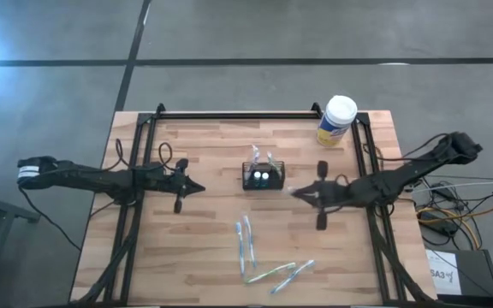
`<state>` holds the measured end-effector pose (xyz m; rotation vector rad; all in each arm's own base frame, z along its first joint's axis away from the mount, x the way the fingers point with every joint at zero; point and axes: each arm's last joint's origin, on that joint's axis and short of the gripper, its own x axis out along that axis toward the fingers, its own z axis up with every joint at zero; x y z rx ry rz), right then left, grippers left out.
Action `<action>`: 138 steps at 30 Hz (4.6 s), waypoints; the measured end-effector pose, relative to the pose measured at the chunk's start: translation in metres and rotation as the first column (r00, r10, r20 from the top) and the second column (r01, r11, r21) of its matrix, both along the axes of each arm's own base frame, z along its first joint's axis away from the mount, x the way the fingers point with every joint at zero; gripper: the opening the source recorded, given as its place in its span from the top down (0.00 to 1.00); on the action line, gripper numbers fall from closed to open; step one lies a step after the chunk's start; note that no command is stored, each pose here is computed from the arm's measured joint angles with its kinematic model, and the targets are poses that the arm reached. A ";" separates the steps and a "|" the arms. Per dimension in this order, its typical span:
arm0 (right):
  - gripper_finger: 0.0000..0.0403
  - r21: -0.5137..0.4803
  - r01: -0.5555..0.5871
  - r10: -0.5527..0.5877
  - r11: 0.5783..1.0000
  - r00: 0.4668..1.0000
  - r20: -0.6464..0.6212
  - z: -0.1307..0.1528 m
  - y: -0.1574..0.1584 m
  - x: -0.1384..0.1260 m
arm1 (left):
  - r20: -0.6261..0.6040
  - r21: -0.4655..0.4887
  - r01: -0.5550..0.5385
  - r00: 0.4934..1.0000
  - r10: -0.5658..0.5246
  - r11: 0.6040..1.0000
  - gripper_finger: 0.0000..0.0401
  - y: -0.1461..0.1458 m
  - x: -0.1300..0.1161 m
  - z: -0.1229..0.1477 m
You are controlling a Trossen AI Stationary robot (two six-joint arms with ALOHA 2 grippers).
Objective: Pick & Place toothbrushing station
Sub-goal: Put the violet toothbrush into the black wire organizer
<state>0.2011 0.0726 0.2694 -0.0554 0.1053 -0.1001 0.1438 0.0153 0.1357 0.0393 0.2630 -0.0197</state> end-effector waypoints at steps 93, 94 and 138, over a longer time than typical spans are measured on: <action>0.98 -0.039 0.321 -0.295 0.946 0.907 0.299 -0.105 -0.057 0.052 | -0.017 -0.087 -0.094 0.996 0.093 0.992 0.97 0.002 -0.001 -0.002; 0.98 -0.042 0.329 -0.304 0.943 0.908 0.289 -0.108 -0.057 0.052 | -0.017 -0.087 -0.094 0.996 0.093 0.992 0.97 0.002 -0.001 -0.002; 0.71 0.071 0.342 -0.349 0.937 0.922 0.165 -0.128 -0.057 0.059 | -0.026 -0.094 -0.097 0.995 0.095 0.991 0.97 0.002 -0.001 -0.003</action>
